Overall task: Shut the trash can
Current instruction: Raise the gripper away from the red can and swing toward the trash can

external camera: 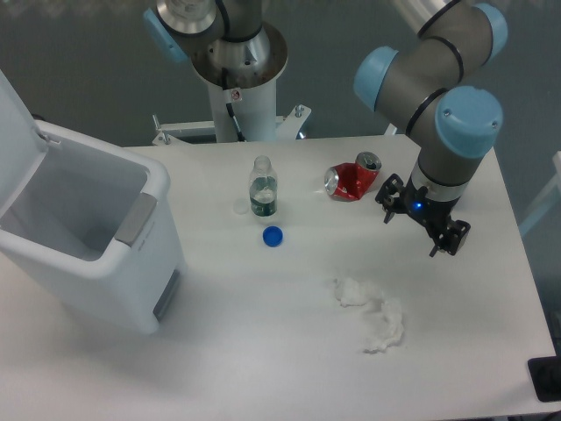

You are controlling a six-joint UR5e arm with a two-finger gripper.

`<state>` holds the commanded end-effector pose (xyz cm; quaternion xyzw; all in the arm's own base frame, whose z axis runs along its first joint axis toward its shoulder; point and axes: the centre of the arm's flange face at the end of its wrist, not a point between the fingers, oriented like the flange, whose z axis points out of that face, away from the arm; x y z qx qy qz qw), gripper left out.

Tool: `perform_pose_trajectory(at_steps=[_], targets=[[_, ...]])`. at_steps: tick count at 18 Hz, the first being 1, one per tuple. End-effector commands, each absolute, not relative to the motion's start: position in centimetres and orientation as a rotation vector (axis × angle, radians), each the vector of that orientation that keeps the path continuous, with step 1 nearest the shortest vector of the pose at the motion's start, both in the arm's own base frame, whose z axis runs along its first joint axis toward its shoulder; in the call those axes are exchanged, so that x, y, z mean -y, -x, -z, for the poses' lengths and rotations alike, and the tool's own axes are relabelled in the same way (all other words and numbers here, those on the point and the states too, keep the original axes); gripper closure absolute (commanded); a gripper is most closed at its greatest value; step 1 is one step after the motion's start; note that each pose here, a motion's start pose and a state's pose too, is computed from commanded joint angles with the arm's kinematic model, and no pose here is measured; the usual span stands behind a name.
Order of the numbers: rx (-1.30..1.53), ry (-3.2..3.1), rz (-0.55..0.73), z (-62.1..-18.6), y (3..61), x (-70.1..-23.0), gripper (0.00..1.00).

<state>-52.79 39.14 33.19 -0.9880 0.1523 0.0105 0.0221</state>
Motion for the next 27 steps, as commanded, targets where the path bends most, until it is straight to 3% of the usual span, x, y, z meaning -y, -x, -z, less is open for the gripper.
perform_pose_trajectory(at_steps=[8, 21, 24, 27], targets=[[-0.497, 3.005, -0.052, -33.8, 51.4, -40.8, 0.00], [-0.235, 2.927, -0.161, -42.9, 44.6, -39.6, 0.00], [-0.166, 2.874, -0.121, -44.6, 40.4, -40.1, 0.31], [-0.097, 2.802, -0.090, -47.5, 37.7, -40.5, 0.55]])
